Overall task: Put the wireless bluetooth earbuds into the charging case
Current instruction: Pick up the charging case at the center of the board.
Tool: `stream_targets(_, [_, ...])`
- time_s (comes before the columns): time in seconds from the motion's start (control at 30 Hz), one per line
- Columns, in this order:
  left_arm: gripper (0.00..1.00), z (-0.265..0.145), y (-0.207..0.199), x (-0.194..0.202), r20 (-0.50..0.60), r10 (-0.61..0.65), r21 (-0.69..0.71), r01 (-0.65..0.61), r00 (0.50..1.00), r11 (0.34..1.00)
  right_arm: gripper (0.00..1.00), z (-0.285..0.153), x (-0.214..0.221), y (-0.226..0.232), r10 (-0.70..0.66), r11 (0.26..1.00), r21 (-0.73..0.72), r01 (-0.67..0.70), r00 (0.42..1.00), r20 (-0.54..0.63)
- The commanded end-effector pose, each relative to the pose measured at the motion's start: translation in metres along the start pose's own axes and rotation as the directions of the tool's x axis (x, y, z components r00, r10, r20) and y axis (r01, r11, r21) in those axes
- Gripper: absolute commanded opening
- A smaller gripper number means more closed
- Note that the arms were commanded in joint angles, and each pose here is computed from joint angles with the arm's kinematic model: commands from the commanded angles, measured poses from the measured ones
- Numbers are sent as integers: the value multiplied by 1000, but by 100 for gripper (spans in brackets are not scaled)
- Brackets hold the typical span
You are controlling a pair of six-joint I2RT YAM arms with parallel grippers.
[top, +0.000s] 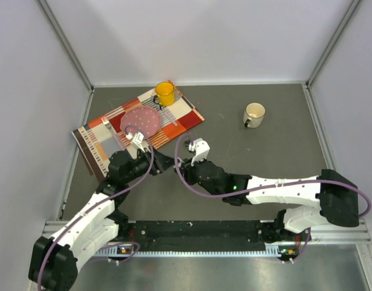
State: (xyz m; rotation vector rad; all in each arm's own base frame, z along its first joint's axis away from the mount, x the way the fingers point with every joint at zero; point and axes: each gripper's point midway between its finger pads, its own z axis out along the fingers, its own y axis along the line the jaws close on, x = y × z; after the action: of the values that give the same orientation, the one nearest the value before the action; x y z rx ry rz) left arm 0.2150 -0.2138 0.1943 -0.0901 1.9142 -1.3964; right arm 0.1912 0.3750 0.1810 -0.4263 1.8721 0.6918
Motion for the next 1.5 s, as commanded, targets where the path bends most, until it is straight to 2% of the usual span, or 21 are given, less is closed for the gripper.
stream_targets(0.0, [62, 6, -20, -10, 1, 79, 48, -79, 997, 996, 0, -3, -29, 20, 20, 998, -63, -15, 997, 76])
stream_targets(0.13, [50, 9, -24, -9, -11, 81, 67, -80, 997, 995, 0, -3, -29, 20, 16, 998, -61, -11, 997, 77])
stream_targets(0.17, [44, 9, -25, -9, -14, 83, 70, -81, 996, 994, 0, -4, -28, 19, 18, 998, -59, -13, 997, 77])
stream_targets(0.37, [34, 11, -30, 1, -71, 81, 121, -72, 994, 990, 0, -3, -29, 18, 16, 998, -58, -11, 996, 93])
stream_targets(0.47, [21, 12, -35, 2, -74, 95, 158, -82, 993, 984, 0, -3, -30, 19, 16, 998, -65, -10, 995, 96])
stream_targets(0.5, [10, 12, -37, 1, -71, 105, 170, -92, 992, 981, 0, -4, -29, 20, 15, 997, -73, -9, 996, 91])
stream_targets(0.53, [8, 12, -38, 0, -69, 112, 174, -99, 991, 980, 0, -4, -29, 21, 15, 997, -78, -8, 996, 91])
stream_targets(0.57, [5, 12, -38, 0, -66, 119, 175, -106, 991, 979, 5, -7, -32, 23, 19, 996, -90, -10, 995, 94])
stream_targets(0.6, [1, 12, -37, 0, -62, 136, 174, -123, 989, 977, 22, -8, -32, 24, 18, 995, -104, -9, 996, 89])
stream_targets(0.67, [0, 12, -38, -3, -53, 157, 171, -146, 986, 974, 45, -13, -35, 29, 5, 991, -135, 7, 997, 83])
stream_targets(0.7, [0, 12, -37, -4, -45, 189, 167, -179, 981, 969, 71, -21, -40, 35, 8, 984, -176, 6, 997, 80])
stream_targets(0.83, [0, 15, -36, -11, -43, 263, 140, -255, 964, 957, 90, -45, -57, 45, -15, 961, -272, 40, 996, 93])
stream_targets(1.0, [0, 15, -50, -24, -47, 383, 187, -369, 922, 911, 94, -76, -76, 43, 16, 925, -380, 6, 998, 55])
stream_targets(1.03, [0, 13, -56, -25, -51, 411, 217, -391, 910, 894, 93, -77, -84, 23, 67, 929, -367, -52, 997, 27])
stream_targets(1.07, [0, 12, -60, -26, -62, 431, 240, -405, 900, 882, 92, -81, -88, 20, 98, 907, -411, -90, 995, 0])
stream_targets(1.1, [0, 13, -67, -34, -53, 474, 265, -445, 879, 855, 91, -94, -81, 27, 105, 838, -530, -134, 991, -84])
stream_targets(1.13, [0, 9, -76, -28, -82, 497, 332, -447, 864, 831, 89, -93, -98, 7, 193, 823, -529, -210, 977, -88])
stream_targets(1.17, [0, 8, -80, -29, -86, 514, 363, -454, 853, 814, 85, -95, -99, 2, 209, 795, -557, -238, 971, -116])
stream_targets(1.2, [0, 9, -86, -33, -91, 533, 393, -461, 841, 795, 82, -107, -92, 8, 181, 732, -633, -253, 967, -178])
stream_targets(1.3, [0, 9, -98, -33, -124, 554, 474, -441, 823, 762, 77, -108, -87, 4, 158, 685, -665, -299, 951, -265])
stream_targets(1.47, [0, 7, -110, -33, -139, 555, 537, -409, 820, 738, 73, -108, -90, 11, 141, 639, -710, -297, 952, -272])
